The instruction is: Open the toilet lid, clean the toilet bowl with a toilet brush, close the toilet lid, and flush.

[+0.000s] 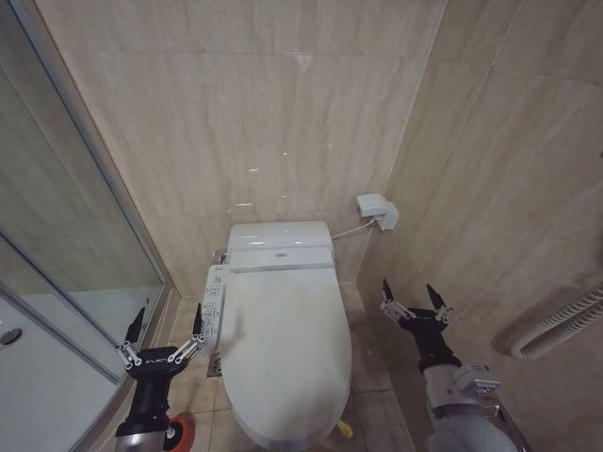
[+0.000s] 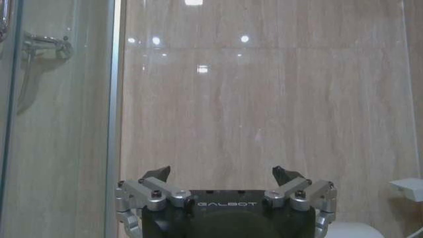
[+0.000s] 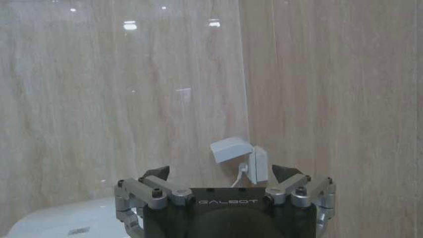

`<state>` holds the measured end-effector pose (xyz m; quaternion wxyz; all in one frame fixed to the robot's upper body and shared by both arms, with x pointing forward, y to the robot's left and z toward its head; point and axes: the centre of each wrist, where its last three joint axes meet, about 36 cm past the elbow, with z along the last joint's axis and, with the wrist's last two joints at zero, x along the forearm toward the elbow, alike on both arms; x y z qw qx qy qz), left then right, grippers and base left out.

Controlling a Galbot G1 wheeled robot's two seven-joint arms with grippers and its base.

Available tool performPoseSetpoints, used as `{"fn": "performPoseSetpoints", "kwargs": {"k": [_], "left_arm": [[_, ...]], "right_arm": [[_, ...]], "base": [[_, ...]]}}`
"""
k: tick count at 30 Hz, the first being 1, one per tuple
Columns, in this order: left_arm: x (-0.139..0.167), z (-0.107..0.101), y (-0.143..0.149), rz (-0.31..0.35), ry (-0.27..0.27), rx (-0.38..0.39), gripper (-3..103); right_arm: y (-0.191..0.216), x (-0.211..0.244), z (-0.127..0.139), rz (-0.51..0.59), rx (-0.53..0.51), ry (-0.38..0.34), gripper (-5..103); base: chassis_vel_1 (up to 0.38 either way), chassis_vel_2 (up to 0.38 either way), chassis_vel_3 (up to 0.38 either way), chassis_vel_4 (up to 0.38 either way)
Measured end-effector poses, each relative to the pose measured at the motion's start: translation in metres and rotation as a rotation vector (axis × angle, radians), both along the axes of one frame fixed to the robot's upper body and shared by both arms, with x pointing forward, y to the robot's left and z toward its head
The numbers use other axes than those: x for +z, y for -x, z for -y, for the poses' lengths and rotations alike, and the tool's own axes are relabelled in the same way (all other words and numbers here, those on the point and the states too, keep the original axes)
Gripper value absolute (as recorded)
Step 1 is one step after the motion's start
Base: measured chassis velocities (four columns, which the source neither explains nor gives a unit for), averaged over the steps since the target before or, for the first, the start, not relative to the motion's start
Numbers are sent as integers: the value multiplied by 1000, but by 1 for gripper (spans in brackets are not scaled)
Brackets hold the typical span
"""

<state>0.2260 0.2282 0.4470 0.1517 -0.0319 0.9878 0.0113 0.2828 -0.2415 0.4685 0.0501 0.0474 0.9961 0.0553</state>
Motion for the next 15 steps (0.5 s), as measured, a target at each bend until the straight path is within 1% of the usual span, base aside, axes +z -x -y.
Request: {"fn": "performPoseSetpoints", "kwargs": {"k": [15], "left_arm": [[0,0,0,0,0,0,100]], "right_arm": [[0,0,0,0,0,0,100]], "base": [[0,0,0,0]]}}
